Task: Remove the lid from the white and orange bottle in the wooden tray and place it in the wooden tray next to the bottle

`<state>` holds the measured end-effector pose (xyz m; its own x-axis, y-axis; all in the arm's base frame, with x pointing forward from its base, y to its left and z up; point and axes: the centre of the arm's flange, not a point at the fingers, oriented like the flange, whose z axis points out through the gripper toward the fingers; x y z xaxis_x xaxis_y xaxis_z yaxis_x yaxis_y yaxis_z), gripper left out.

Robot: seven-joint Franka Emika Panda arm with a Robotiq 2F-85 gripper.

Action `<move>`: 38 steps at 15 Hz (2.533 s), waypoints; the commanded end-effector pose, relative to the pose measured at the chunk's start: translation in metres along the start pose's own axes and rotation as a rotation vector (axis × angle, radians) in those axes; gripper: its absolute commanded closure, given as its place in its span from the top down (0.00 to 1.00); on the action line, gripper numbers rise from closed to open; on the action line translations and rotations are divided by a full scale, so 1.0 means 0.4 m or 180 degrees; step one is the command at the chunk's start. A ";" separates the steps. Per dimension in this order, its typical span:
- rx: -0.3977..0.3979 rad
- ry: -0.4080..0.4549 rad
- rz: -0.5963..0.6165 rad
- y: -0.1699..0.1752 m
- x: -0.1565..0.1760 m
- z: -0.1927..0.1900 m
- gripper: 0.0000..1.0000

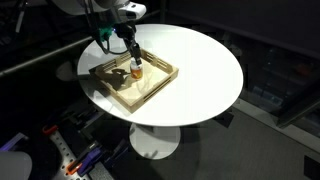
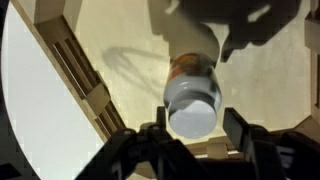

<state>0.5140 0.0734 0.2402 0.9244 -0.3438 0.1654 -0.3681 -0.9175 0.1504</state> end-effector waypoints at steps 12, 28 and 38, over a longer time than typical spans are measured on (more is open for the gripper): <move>0.0025 0.0125 0.0037 0.001 0.017 -0.039 0.46; 0.0266 0.0105 -0.0249 -0.049 -0.041 -0.130 0.44; 0.0126 -0.0133 -0.0602 -0.039 -0.163 -0.045 0.44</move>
<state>0.4724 0.1262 0.2469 0.9752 -0.1901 0.1131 -0.2037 -0.9711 0.1247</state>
